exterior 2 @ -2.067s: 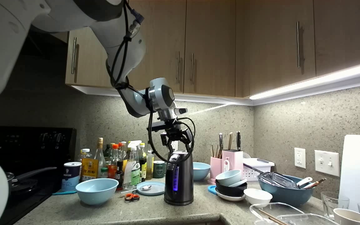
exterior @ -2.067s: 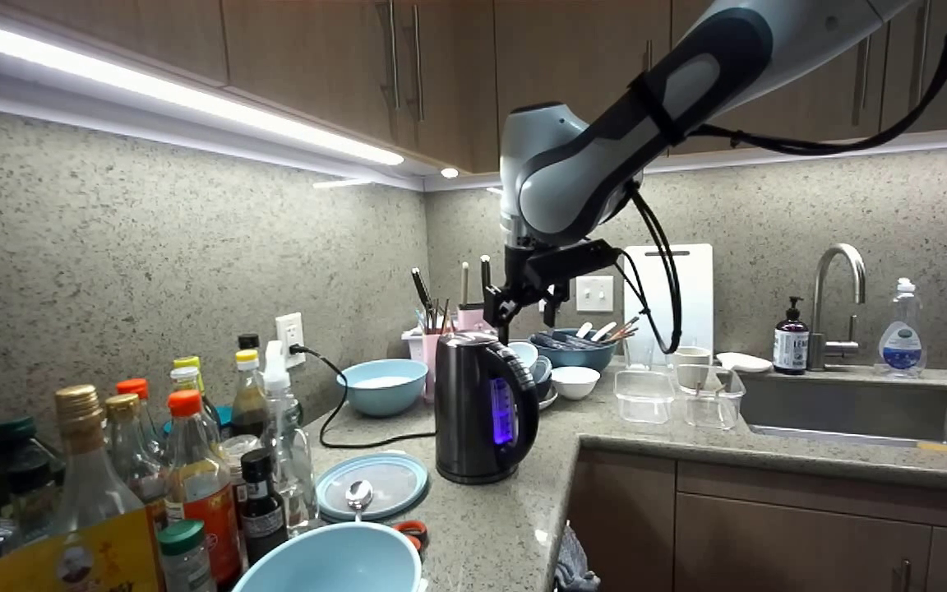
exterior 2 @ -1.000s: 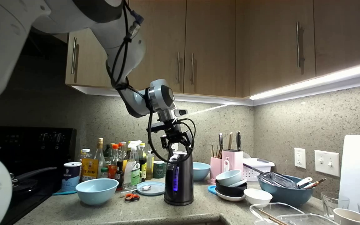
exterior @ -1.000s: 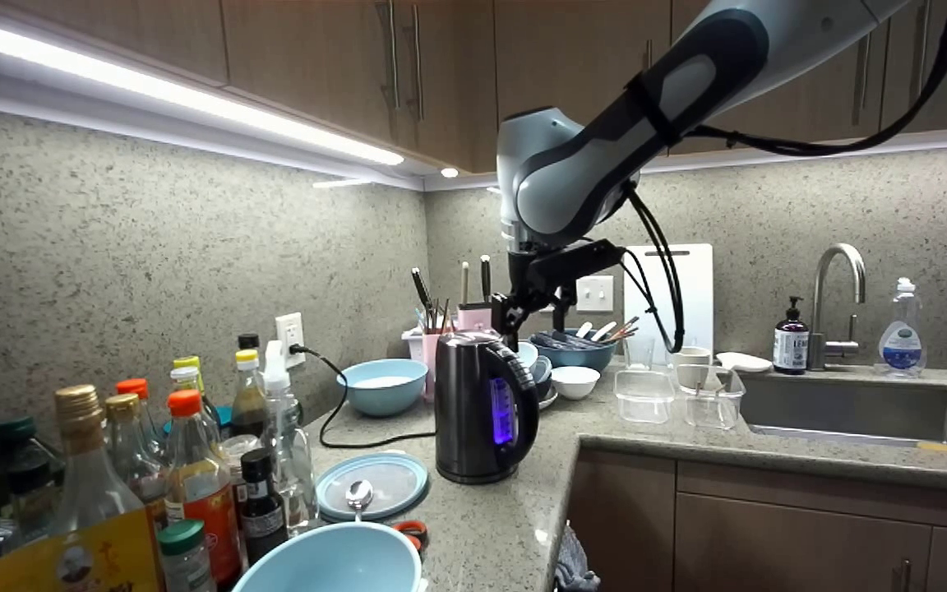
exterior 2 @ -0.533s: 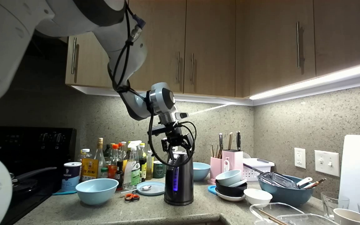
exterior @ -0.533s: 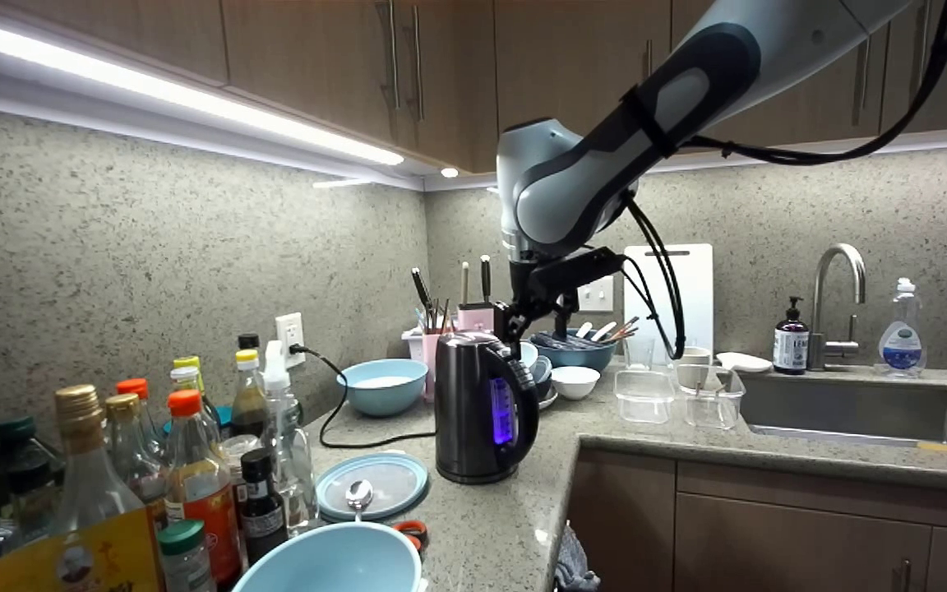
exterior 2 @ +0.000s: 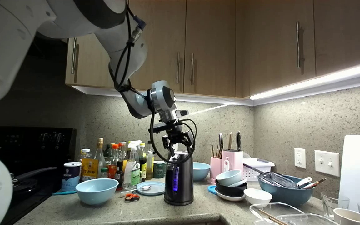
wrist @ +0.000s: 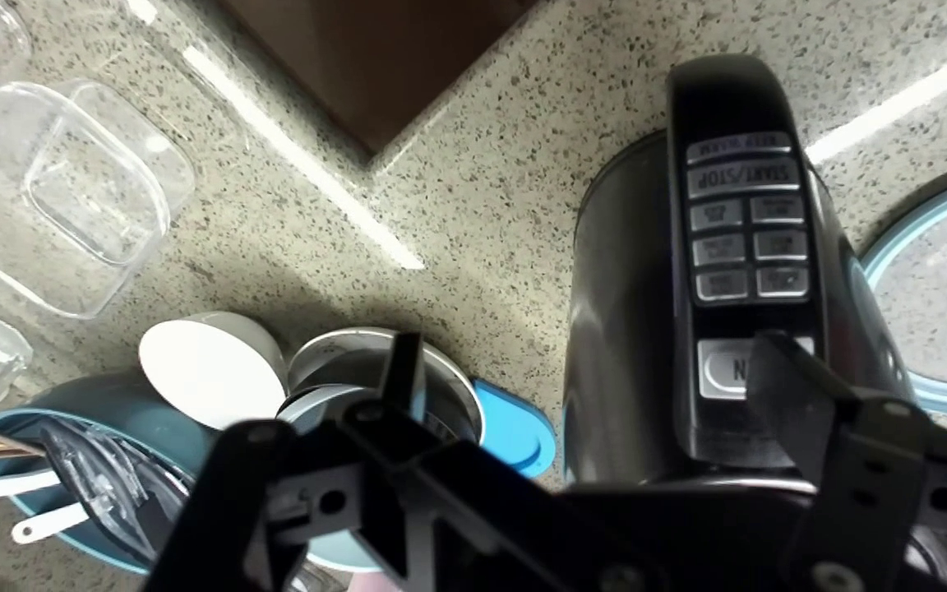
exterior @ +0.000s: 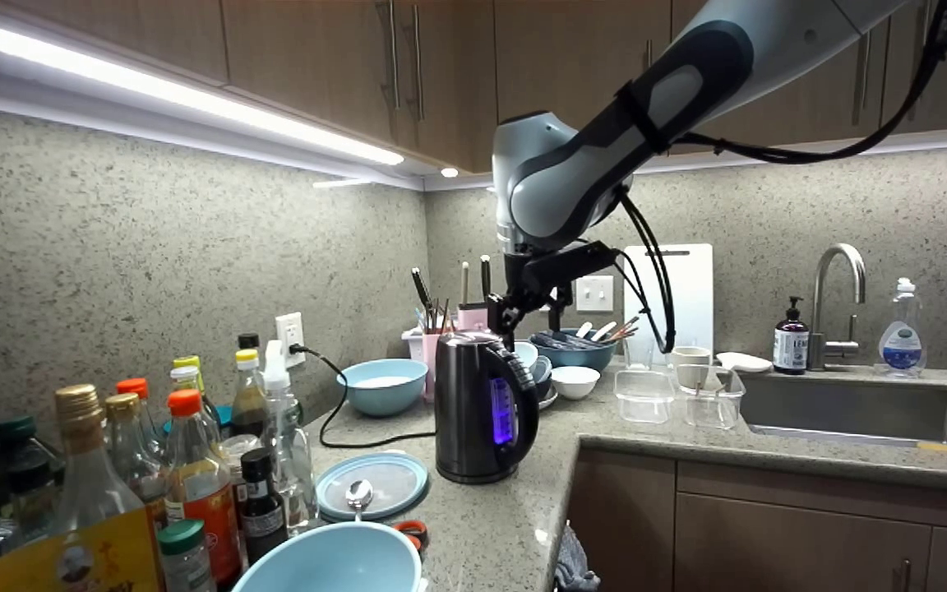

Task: Open the kittle

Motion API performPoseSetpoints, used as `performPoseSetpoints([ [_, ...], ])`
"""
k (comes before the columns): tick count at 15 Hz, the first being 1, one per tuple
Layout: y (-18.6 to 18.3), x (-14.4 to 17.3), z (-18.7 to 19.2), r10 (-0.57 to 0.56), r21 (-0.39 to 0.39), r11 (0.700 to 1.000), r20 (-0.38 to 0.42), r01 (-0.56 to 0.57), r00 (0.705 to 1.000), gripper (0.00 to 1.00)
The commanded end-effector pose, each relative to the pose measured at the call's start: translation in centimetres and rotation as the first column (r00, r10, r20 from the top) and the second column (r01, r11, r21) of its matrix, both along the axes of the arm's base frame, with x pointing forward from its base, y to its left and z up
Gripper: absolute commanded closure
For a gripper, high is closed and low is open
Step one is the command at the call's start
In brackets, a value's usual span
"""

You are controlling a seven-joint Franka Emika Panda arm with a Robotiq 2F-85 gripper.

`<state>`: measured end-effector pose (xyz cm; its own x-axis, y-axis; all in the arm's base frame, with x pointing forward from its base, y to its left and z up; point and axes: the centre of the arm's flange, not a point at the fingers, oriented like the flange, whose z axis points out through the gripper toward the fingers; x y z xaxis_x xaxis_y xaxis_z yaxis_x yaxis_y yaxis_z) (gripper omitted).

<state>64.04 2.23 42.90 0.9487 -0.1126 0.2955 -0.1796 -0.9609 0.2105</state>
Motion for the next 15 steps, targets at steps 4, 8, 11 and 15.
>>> performPoseSetpoints([
  [4,0.1,0.8,-0.2,-0.007,-0.013,1.0,-0.003,0.007,1.0,0.0],
  [8,0.1,0.8,-0.3,-0.008,-0.008,1.0,-0.008,0.008,1.0,0.0],
  [11,-0.1,1.1,-0.7,-0.012,-0.006,1.0,-0.009,0.012,1.0,0.0],
  [15,-0.3,1.3,-1.8,-0.014,0.0,1.0,-0.021,0.014,1.0,0.0],
])
